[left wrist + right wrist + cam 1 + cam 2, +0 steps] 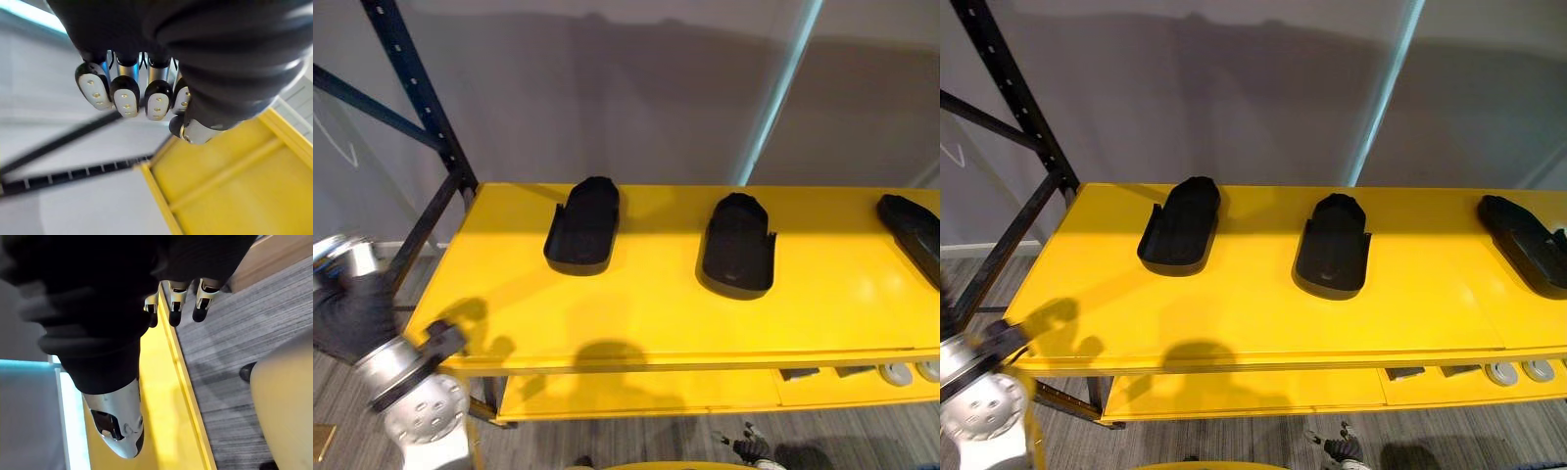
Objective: Walk over and take plastic housings, then place them on the shelf
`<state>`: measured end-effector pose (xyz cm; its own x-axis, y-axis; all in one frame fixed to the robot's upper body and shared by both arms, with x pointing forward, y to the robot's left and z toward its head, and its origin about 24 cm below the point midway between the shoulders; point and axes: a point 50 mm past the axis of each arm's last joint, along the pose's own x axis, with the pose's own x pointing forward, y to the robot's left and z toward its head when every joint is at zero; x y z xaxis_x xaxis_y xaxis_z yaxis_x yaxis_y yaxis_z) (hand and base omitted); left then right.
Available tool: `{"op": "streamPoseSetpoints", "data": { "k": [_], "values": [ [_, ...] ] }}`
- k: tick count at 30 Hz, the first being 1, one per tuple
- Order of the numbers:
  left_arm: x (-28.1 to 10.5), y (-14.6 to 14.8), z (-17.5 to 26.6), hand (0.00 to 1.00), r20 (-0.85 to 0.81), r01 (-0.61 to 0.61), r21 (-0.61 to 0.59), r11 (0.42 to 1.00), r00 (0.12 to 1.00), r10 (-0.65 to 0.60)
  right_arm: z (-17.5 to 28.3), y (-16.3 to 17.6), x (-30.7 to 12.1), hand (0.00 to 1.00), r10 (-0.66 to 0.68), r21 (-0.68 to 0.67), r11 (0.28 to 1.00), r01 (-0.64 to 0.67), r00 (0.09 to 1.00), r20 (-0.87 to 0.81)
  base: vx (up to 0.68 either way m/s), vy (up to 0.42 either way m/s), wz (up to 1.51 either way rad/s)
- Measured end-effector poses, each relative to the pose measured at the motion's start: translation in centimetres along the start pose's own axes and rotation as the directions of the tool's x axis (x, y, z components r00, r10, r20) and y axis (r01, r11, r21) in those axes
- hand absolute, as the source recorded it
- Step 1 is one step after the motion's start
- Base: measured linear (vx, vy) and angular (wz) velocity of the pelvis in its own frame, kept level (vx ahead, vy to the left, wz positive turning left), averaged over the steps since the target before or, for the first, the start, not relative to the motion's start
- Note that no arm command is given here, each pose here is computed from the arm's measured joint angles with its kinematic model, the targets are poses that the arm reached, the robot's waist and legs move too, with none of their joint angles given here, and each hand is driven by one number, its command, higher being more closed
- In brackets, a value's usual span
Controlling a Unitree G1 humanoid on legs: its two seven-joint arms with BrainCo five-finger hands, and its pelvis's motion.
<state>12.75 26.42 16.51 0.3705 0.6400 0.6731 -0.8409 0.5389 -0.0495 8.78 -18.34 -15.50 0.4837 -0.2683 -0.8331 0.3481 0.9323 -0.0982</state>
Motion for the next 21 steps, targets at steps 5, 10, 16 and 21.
{"op": "streamPoseSetpoints", "data": {
  "k": [5, 10, 16, 21],
  "values": [
    [-2.9, 4.8, -5.0, 1.0, -0.292, -0.051, 0.244, 0.968, 0.948, 0.124, 1.0, 0.5, -0.1, 0.0, 0.011, -0.017, 1.0, -0.01, 0.999, 0.046, 0.01, 0.008, 0.06],
    [-12.2, 7.4, -13.2, 1.0, -0.769, 0.2, 0.361, 0.911, 0.617, 0.17, 1.2, 1.2, -0.1, 0.0, 0.047, -0.07, 0.997, -0.044, 0.998, 0.051, 0.02, 0.046, -0.04],
    [-21.5, 6.7, -16.0, 0.0, -0.974, 0.423, 0.161, 0.892, 0.213, 0.075, 0.6, 1.0, -0.3, 0.0, 0.04, -0.069, 0.997, -0.038, 0.999, 0.036, 0.02, 0.049, 0.0],
    [-23.1, 5.7, -17.0, 0.0, -0.991, 0.467, 0.094, 0.879, 0.124, 0.04, 0.4, 0.7, -0.3, 0.0, 0.03, -0.063, 0.998, -0.028, 0.999, 0.029, 0.0, 0.009, 0.0]
  ]
}}
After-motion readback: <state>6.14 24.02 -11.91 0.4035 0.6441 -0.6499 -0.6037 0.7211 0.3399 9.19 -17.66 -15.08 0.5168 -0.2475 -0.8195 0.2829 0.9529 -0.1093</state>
